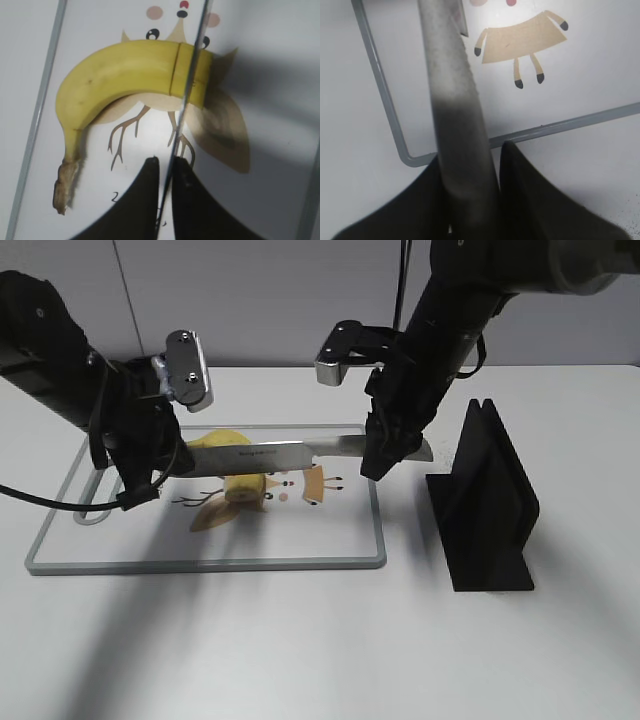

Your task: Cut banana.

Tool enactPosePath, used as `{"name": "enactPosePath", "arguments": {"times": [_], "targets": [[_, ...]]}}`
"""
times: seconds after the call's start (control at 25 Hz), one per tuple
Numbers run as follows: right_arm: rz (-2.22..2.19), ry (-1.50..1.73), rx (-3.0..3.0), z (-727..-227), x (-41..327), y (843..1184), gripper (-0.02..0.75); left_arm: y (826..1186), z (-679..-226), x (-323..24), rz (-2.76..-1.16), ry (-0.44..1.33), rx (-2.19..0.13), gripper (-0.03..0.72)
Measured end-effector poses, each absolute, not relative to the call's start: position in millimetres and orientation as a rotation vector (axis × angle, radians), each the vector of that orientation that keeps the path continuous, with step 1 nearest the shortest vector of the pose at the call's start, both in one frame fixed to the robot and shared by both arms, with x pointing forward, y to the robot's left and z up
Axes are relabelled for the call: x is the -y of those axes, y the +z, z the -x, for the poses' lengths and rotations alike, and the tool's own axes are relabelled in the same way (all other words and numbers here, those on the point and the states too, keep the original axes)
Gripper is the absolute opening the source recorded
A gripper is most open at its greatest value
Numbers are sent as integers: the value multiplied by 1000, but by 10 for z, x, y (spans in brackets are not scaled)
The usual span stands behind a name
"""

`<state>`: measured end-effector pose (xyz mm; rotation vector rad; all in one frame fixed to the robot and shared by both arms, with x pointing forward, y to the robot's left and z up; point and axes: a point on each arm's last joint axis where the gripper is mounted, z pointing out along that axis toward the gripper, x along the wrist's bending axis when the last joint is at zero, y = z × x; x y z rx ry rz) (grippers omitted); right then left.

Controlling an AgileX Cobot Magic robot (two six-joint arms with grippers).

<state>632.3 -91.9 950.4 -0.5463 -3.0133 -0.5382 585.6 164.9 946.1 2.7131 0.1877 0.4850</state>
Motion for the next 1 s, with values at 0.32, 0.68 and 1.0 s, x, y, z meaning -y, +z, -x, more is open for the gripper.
{"name": "enactPosePath", "arguments": {"times": [0.32,0.68,1.0], "targets": [[549,-522,3005,-6342,912,9397,230,9363,-5871,-1647,-2728,461,-193,42],[535,-534,3022,-6358,908,9390,230,9335,-5878,-1646,-2730,457,-196,39],[536,-536,3028,-6369,906,9367,230,9336,-5887,-1647,-2729,470,-198,38]]}}
